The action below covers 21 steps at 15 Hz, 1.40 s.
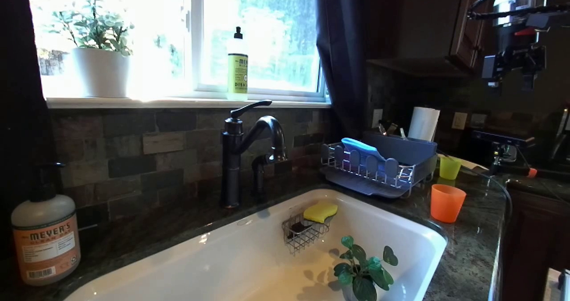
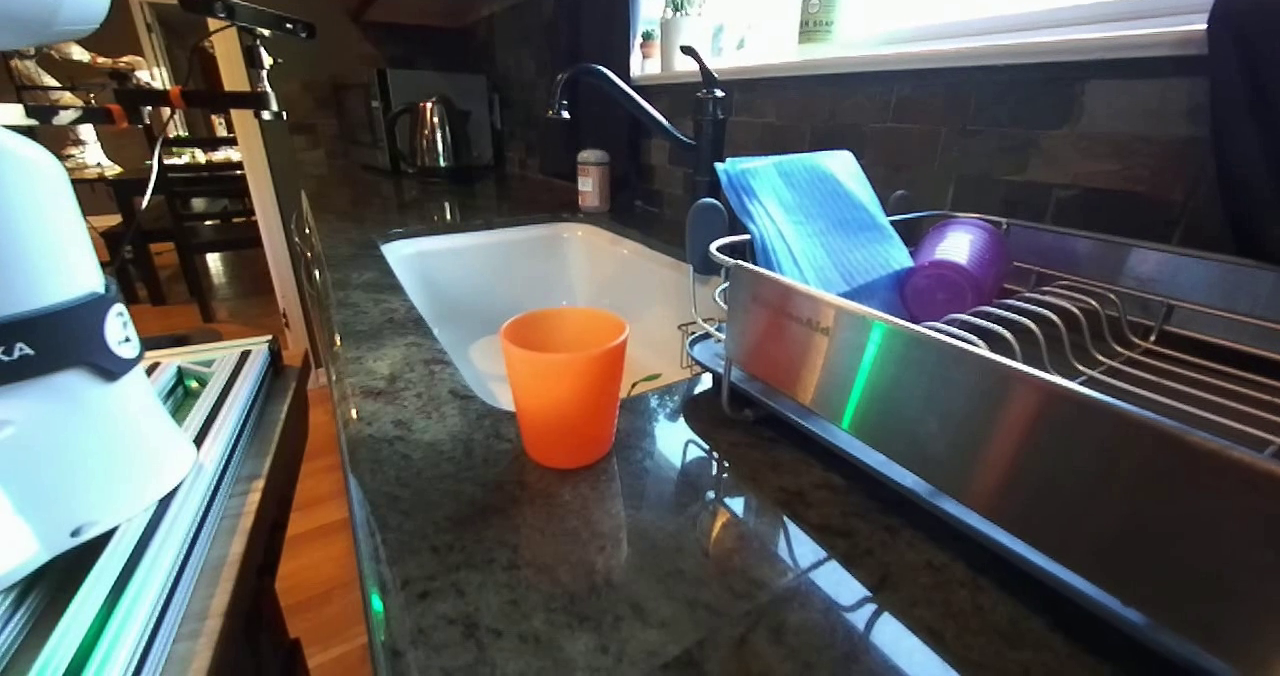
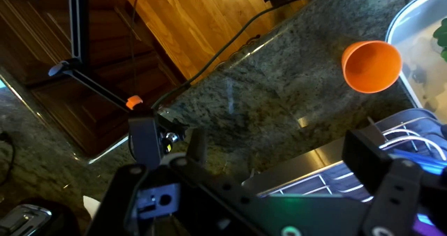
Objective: Put the paper towel on the window sill
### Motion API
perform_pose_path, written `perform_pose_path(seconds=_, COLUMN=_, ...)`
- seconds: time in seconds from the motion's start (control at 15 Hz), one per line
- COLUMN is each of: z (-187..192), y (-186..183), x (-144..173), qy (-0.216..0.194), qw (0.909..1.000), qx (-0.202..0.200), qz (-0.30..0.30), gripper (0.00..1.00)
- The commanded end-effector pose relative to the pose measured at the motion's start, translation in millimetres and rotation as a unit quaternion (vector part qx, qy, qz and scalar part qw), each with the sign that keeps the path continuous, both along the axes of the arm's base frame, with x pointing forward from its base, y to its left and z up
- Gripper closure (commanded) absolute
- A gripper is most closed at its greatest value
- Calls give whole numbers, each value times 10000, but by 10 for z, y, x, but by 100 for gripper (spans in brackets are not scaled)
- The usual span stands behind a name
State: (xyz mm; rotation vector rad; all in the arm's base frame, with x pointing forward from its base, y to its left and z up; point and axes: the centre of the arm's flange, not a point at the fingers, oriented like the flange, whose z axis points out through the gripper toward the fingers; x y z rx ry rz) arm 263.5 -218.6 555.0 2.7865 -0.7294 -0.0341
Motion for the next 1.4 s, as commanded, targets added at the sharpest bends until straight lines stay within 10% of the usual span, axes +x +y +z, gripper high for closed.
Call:
perform_pose_path(seconds=0.0, z=5, y=-10, x=-5, qy=-6, qw=10000, qx=3, qz=-5, gripper=0)
perform_pose_path(seconds=0.67, z=322, y=-1676, x=-86, qy=-207, qw=9666, qx=-450, qz=2515, gripper=0)
perform_pose_path(seconds=1.33, z=463, y=-1630, x=322, qy=-251, qw=9670, qx=-619, qz=2458, gripper=0)
